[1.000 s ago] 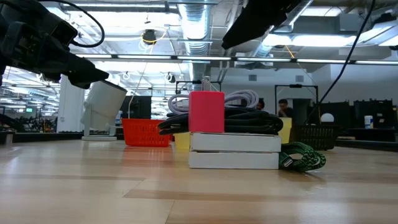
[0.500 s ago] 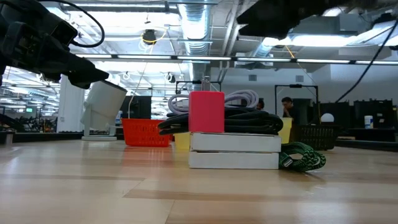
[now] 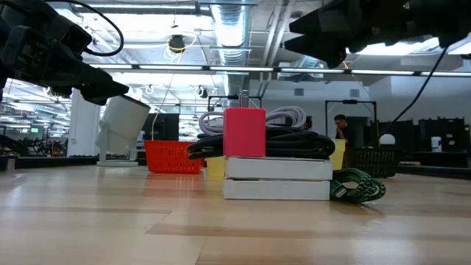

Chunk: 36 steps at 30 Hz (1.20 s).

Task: Pick and place items into bin
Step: Put the black charger adapter into the red bin

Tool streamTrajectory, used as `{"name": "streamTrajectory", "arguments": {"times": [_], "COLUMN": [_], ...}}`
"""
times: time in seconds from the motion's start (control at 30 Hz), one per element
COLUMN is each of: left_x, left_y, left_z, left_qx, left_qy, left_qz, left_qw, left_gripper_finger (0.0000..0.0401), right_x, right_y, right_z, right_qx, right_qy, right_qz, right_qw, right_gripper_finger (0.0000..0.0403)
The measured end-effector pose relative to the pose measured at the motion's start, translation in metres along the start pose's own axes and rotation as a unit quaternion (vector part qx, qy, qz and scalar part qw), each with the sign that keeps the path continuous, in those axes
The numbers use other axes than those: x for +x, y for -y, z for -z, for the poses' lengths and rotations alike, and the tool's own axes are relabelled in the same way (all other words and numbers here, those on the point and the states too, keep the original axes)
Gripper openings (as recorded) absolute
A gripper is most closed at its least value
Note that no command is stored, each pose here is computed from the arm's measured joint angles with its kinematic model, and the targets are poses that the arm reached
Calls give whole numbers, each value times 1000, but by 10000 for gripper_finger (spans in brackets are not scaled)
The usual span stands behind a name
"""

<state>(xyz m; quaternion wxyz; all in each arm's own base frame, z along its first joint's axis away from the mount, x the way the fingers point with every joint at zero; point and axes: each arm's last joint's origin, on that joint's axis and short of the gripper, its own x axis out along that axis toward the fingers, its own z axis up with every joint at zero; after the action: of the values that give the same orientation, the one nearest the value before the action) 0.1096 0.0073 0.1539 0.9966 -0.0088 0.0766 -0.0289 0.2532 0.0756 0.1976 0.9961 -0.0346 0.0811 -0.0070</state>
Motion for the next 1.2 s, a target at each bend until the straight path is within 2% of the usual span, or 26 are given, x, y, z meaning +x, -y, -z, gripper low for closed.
{"name": "streamTrajectory", "arguments": {"times": [0.43, 0.83, 0.97, 1.2], "left_x": [0, 0, 0, 0], "left_y": [0, 0, 0, 0], "left_z": [0, 0, 0, 0], "left_qx": [0, 0, 0, 0], "left_qy": [0, 0, 0, 0], "left_qz": [0, 0, 0, 0], "left_qw": [1000, 1000, 1000, 1000], "left_gripper_finger": [261, 261, 261, 261], "right_x": [19, 21, 21, 21], "right_y": [-8, -9, -9, -9], "right_z": [30, 36, 36, 37], "right_qx": [4, -1, 2, 0], "right_qy": [-30, -44, -45, -50], "right_qz": [10, 11, 11, 11], "right_qw": [999, 999, 999, 999], "right_gripper_finger": [240, 238, 218, 150]}}
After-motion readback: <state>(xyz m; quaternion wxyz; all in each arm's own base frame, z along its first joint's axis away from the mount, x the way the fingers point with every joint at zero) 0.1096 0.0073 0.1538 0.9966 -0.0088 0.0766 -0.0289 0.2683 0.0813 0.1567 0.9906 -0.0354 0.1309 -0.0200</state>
